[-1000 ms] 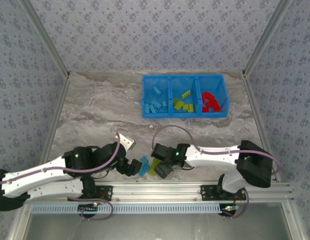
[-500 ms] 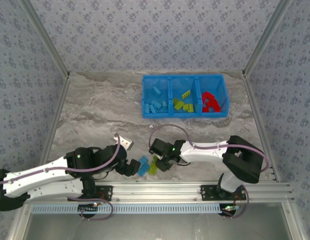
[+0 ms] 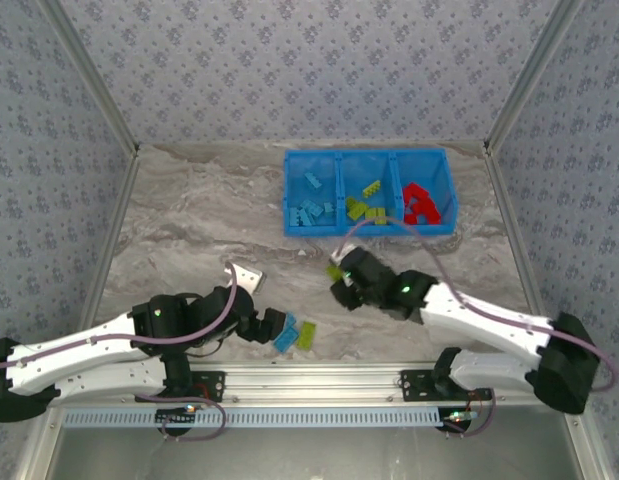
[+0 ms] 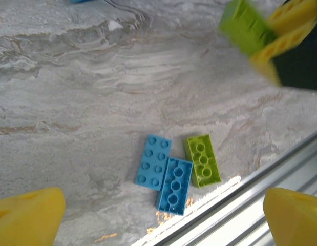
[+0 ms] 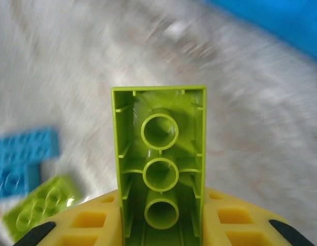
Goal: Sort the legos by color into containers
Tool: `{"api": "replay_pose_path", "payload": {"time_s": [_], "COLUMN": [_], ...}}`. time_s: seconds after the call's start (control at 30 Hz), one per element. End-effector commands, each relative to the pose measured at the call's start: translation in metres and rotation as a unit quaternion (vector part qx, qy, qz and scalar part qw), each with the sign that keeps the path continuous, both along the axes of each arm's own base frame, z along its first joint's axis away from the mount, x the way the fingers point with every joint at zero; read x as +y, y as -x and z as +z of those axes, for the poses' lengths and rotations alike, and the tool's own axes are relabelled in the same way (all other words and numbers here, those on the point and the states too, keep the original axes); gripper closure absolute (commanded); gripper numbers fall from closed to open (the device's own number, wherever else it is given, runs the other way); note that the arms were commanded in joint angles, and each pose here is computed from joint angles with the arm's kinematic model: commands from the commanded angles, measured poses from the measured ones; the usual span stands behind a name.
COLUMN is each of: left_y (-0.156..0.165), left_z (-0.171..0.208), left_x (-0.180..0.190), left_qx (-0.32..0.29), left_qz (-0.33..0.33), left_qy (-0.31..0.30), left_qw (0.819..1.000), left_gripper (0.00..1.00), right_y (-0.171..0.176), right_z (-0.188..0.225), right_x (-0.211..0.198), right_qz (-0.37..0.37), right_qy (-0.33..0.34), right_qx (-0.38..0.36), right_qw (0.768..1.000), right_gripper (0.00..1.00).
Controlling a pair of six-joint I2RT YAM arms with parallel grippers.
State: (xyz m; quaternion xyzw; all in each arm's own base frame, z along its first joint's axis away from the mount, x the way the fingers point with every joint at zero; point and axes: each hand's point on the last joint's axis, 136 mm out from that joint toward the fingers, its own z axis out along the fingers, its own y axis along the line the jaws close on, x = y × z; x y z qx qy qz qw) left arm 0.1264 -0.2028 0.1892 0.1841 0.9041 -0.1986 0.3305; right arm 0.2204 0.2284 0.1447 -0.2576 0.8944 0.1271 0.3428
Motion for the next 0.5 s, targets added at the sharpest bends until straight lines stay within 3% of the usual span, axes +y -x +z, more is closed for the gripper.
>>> {"api": "replay_pose_path", "payload": {"time_s": [0.0, 0.1, 0.27, 0.47], "left_y": [-0.013, -0.014, -0.01, -0.007], "left_z": [0.016, 0.005, -0.015, -0.038], "left_x": [0.005, 0.018, 0.029, 0.027], "left_qx": [-0.023, -0.016, 0.016, 0.051], "left_qz": [0.054, 0.079, 0.116, 0.152], "left_qy": [0.032, 0.009, 0.003, 0.03], "left_qw": [0.998, 0.997, 0.993, 0.987], "left_gripper": [0.01, 0.01, 0.01, 0.01], "right_y": [-0.047, -0.093, -0.164, -0.215], "right_z": [0.033, 0.044, 0.025, 0.001], "right_x": [-0.032, -0.053, -0.064, -0.053], "right_qz": [-0.105, -0.164, -0.214, -0.23], "right_qy": [-0.053, -0.07, -0.045, -0.028], "right_qx": [-0.046, -0.065, -0.023, 0.024], "right_qw": [0.992, 0.982, 0.975, 0.972], "right_gripper": [0.74, 0.74, 0.74, 0.61]}}
